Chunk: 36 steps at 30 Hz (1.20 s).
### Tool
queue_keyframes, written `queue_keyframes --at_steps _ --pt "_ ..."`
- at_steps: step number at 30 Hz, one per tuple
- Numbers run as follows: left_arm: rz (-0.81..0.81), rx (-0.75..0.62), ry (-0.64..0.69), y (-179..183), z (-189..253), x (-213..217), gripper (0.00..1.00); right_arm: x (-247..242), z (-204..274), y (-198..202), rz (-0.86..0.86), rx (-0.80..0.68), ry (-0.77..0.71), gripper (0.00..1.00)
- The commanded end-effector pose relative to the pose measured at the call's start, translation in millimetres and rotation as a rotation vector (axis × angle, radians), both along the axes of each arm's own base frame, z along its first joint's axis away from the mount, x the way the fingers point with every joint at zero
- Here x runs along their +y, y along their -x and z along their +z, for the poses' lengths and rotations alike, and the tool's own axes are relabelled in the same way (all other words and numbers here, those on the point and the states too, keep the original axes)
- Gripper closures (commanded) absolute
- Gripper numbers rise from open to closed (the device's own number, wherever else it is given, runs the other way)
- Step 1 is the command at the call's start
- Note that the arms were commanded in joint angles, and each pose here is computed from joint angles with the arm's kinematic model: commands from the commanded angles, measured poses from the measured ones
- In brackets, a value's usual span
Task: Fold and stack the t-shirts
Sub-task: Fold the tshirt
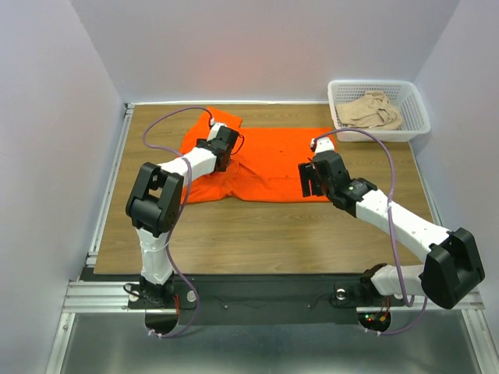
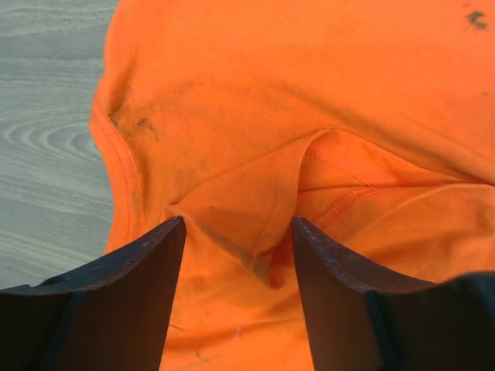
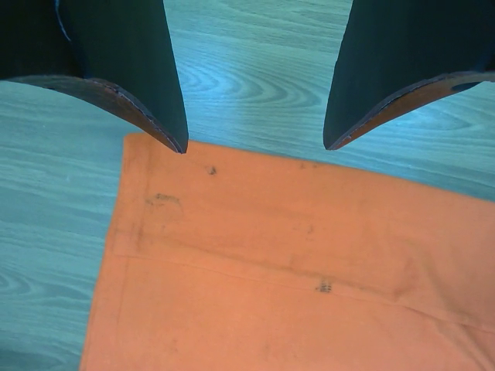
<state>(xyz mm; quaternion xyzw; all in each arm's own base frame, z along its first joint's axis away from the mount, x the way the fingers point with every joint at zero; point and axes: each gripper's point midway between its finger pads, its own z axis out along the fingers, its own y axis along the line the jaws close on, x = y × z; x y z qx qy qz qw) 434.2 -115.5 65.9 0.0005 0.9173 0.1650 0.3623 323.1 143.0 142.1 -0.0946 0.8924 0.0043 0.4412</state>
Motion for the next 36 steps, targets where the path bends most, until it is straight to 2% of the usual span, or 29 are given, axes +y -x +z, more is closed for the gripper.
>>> queue_keyframes --at_steps 1,6,15,22,25,26,28,30,31,32,33,34,36 --pt "0.015 -0.016 -0.093 -10.9 14.2 13.0 0.35 -11.7 12.3 -4.6 -0.058 -0.044 0.009 0.23" --pt "0.024 0.004 -0.159 -20.1 9.7 25.8 0.45 -14.9 10.9 -6.4 -0.071 -0.042 0.029 0.23" --pt "0.083 -0.032 -0.181 -57.6 25.2 52.4 0.49 -22.6 8.9 -6.7 -0.091 -0.036 0.061 0.23" --pt "0.092 -0.079 -0.137 -91.4 37.5 52.7 0.45 -31.7 1.8 -4.7 -0.122 -0.013 0.083 0.23" --pt "0.099 -0.112 -0.097 -99.5 52.0 50.4 0.35 -37.2 -3.9 -8.9 -0.143 0.012 0.065 0.25" --pt "0.101 -0.137 -0.079 -100.0 63.8 49.1 0.29 -38.5 -6.0 -10.7 -0.149 0.023 0.051 0.27" --pt "0.105 -0.157 -0.053 -96.0 74.6 49.7 0.25 -41.3 -13.6 -17.0 -0.168 0.060 0.007 0.32" --pt "0.120 -0.223 -0.010 -83.3 109.6 55.9 0.21 -43.6 -21.5 -22.7 -0.191 0.098 -0.044 0.36" --pt "0.120 -0.198 -0.014 -79.4 99.4 59.2 0.21 -44.7 -22.1 -23.4 -0.200 0.105 -0.066 0.37" --pt "0.135 -0.241 0.018 -71.7 120.5 63.9 0.21 -44.0 -26.2 -25.2 -0.216 0.121 -0.090 0.37" --pt "0.141 -0.222 0.023 -59.9 113.1 68.8 0.21 -44.9 -28.2 -26.3 -0.227 0.132 -0.108 0.38" --pt "0.146 -0.258 0.070 -50.4 130.6 72.0 0.22 -46.3 -31.9 -27.1 -0.243 0.150 -0.139 0.41" --pt "0.146 -0.260 0.117 -33.4 132.0 72.4 0.25 -48.4 -37.3 -26.9 -0.259 0.173 -0.168 0.43"
